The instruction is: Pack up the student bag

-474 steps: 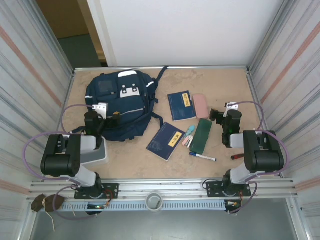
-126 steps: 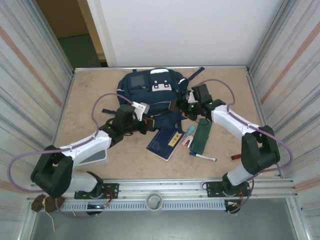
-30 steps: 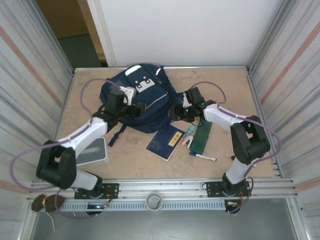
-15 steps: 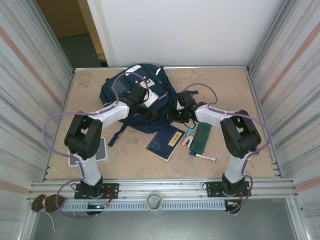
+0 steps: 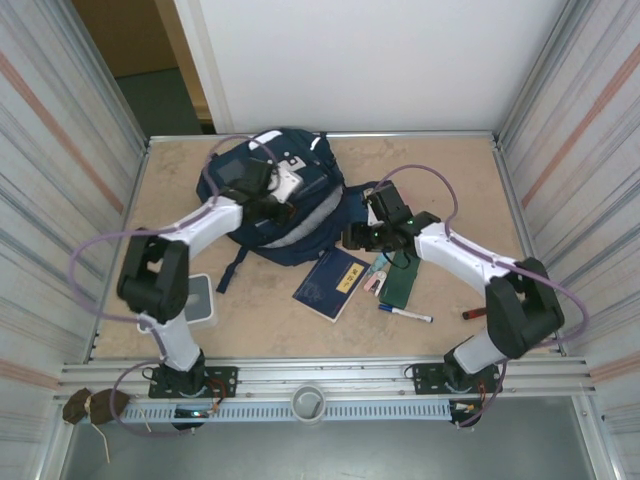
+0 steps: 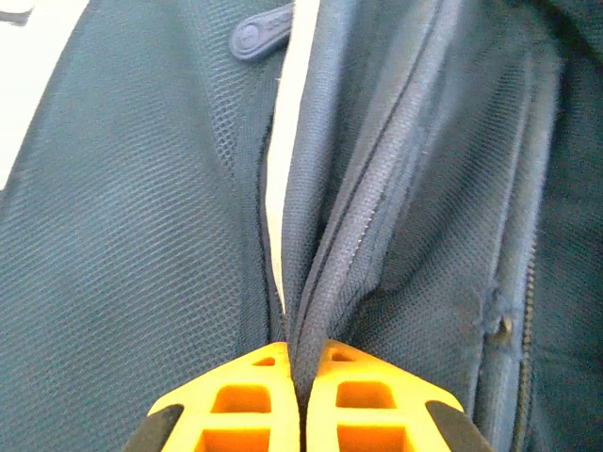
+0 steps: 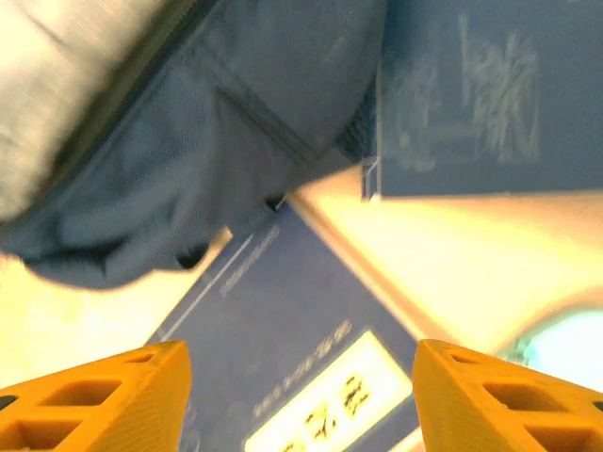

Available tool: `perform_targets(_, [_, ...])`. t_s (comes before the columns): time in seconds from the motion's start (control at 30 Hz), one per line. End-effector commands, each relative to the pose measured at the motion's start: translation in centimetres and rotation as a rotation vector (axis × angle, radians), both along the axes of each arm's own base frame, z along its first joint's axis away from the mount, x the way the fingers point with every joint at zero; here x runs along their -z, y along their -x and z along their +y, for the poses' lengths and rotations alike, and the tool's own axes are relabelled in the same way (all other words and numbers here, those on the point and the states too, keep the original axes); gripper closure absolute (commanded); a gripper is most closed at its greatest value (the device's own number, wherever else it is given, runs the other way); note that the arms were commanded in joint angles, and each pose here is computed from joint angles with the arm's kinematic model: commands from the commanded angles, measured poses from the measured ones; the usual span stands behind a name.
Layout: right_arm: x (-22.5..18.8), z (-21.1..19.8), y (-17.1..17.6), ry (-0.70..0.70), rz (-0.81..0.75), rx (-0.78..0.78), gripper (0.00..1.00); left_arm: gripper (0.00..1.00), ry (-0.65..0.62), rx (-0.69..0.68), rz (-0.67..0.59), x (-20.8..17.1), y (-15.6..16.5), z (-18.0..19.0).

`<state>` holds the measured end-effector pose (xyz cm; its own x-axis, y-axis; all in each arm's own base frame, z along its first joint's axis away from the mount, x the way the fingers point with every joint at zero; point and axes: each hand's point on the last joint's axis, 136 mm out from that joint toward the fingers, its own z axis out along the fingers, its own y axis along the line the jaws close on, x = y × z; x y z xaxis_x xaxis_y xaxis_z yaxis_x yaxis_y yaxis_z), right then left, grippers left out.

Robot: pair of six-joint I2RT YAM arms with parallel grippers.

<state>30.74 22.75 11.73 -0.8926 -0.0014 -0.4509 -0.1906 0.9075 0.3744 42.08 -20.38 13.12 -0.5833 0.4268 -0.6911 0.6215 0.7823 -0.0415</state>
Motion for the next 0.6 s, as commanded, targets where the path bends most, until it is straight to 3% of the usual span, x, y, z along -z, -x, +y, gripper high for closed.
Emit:
perform_targets(0.0, [0.9, -0.9, 3.3, 0.082, 0.056, -0.006, 0.36, 1.0, 0.376, -0.035, -0.111, -9.1, -0.5, 1.1])
perform_targets(0.13, [1.0, -0.7, 4.2, 0.057, 0.074, 0.002, 0.33, 1.0, 0.521, -0.067, -0.115, -12.3, -0.6, 3.6])
perform_targets(0.3, [3.0, 2.1, 6.7, -0.019, 0.172, 0.007, 0.26, 0.97, 0.444, -0.218, -0.056, -9.3, -1.3, 5.8])
perform_targets(0.37, [4.0, 2.6, 7.8, -0.016, 0.202, 0.028, 0.25, 0.88, 0.439, -0.244, -0.003, -7.2, -1.0, 5.9])
perform_targets(0.43, [4.9, 2.9, 8.8, -0.027, 0.234, 0.063, 0.24, 0.74, 0.44, -0.257, 0.05, -5.4, -0.3, 5.5])
perform_targets(0.57, [6.5, 3.4, 10.2, -0.06, 0.285, 0.15, 0.22, 0.51, 0.433, -0.361, 0.085, -4.0, 1.6, 6.2])
